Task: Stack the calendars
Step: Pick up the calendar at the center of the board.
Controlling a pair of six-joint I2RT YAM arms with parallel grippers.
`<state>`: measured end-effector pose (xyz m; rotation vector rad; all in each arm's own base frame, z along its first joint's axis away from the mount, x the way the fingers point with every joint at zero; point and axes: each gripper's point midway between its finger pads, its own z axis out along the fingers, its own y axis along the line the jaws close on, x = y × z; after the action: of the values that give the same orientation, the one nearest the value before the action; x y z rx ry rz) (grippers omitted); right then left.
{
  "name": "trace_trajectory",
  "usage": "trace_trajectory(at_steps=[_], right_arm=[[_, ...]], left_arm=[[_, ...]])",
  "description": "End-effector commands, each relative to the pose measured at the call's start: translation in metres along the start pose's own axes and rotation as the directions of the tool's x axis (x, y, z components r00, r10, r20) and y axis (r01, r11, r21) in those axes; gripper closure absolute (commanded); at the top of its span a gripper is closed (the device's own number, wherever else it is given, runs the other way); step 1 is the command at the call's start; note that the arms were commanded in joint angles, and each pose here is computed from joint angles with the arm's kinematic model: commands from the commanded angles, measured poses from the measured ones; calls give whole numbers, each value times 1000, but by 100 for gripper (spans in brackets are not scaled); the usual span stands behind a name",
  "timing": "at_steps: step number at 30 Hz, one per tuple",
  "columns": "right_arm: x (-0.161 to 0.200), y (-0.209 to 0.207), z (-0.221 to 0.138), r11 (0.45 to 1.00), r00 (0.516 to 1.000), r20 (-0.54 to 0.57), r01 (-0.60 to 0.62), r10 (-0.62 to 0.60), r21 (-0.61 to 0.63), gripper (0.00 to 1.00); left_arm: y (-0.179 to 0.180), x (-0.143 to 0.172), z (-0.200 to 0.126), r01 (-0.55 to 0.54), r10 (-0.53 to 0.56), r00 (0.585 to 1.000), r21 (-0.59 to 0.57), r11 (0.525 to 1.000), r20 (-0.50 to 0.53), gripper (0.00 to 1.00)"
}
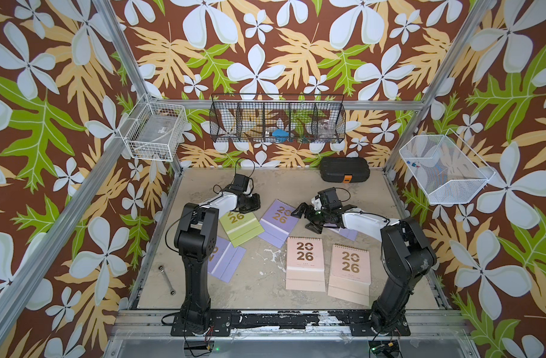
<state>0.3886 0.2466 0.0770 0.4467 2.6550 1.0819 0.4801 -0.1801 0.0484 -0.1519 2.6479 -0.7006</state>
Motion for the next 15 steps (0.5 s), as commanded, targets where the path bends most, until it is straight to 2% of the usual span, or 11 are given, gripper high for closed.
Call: trace_trajectory(at_steps=[1,15], right_arm=[[-2,6,4,1000,1000,-5,-9,9,-19,0],[-1,5,29,996,997,-16,-76,76,-35,0]], left_arm=[[-2,6,4,-16,17,999,21,1000,-40,100],[4,30,16,-6,11,993,49,999,-117,100]])
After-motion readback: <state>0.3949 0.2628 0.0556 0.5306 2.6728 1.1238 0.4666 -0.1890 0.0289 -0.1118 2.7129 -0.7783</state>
